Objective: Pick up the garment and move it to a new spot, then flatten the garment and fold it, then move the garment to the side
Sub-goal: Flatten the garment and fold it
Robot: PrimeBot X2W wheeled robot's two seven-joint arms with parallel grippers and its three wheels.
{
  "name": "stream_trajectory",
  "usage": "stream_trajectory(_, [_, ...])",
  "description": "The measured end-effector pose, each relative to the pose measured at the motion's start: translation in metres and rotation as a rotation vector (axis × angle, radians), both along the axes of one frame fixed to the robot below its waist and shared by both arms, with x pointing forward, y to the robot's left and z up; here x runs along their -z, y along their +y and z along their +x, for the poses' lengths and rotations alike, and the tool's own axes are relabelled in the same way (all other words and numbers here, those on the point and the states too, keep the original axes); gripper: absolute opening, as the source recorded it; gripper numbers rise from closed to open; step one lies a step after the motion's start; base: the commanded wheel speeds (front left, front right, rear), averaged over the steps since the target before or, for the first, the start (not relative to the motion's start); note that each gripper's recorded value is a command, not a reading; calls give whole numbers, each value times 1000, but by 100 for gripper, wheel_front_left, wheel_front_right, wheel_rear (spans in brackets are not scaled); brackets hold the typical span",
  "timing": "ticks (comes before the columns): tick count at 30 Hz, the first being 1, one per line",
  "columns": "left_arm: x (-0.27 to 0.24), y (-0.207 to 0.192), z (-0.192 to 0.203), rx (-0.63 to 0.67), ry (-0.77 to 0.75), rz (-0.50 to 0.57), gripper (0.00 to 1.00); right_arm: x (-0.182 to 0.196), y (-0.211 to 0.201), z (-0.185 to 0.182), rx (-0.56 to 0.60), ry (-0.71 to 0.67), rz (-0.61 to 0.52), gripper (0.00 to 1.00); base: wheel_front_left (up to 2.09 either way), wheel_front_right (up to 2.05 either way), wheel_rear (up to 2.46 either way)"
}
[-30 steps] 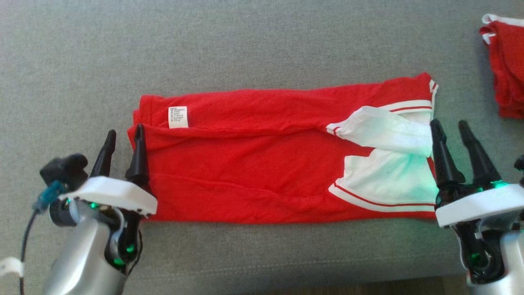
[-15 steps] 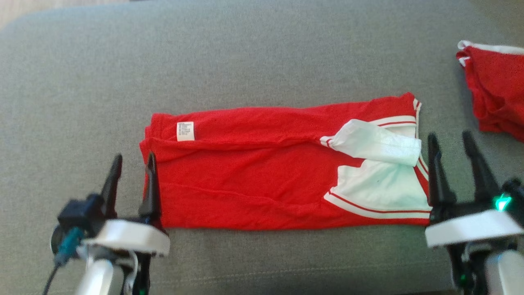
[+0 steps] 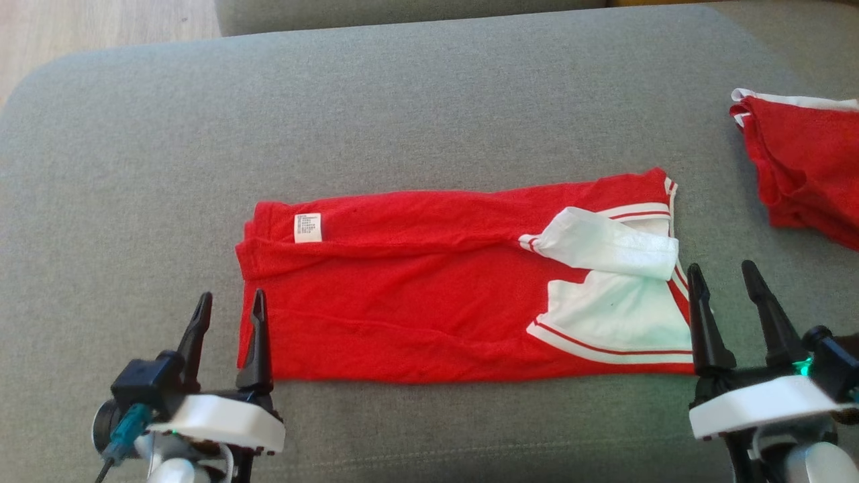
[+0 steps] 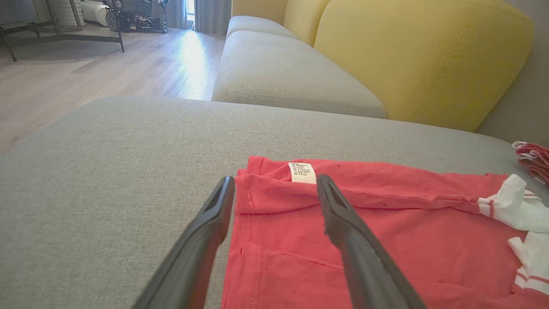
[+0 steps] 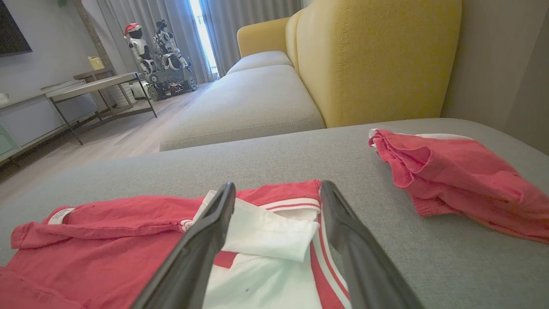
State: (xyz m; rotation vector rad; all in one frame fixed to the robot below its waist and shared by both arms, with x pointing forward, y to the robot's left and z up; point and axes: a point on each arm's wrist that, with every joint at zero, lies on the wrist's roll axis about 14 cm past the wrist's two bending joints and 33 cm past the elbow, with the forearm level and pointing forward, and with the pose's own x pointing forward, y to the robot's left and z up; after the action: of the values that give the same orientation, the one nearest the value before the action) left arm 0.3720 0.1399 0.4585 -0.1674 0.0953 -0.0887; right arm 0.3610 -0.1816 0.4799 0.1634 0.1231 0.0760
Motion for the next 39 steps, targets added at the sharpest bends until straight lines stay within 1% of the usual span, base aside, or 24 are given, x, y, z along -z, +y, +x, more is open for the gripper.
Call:
stream_trajectory(9, [0, -1, 1, 2, -2, -2, 100, 5, 0, 0, 8, 20, 10, 100, 0, 0, 0])
stream_trajectory(13, [1, 0, 3, -2, 1, 0, 100, 16, -7, -1, 29, 59, 11, 100, 0, 0, 0])
stream_trajectory(15, [3, -1, 4, 6, 2, 1, 100, 29, -14, -2, 49, 103, 15, 100, 0, 0, 0])
stream_trajectory(18, [1, -2, 12, 10, -6, 4, 100, 49, -13, 2, 45, 176, 22, 100, 0, 0, 0])
stream_trajectory(23, [0, -10, 27, 35, -20, -6, 100, 72, -16, 27, 22, 258, -7, 100, 0, 0, 0])
stream_trajectory(25, [1, -12, 36, 38, -24, -12, 100, 89, -14, 38, 9, 322, -23, 100, 0, 0, 0])
stream_trajectory(29, [6, -11, 41, 32, -15, -20, 100, 124, -9, 33, -10, 477, -25, 100, 0, 0, 0])
stream_trajectory(33, [10, -9, 43, 26, -5, -22, 100, 132, -10, 33, -10, 519, -22, 100, 0, 0, 0])
stream_trajectory(34, [11, -10, 44, 31, -3, -20, 100, 133, -9, 34, -13, 526, -21, 93, 0, 0, 0])
stream_trajectory(35, [12, -10, 43, 30, 0, -20, 100, 133, -8, 34, -13, 533, -13, 43, 0, 0, 0])
stream_trajectory(36, [13, -11, 43, 28, 3, -24, 100, 134, -7, 33, -15, 544, -4, 0, 0, 0, 0])
stream_trajectory(39, [13, -13, 44, 34, 2, -29, 100, 132, -5, 34, -24, 552, 8, 0, 0, 0, 0])
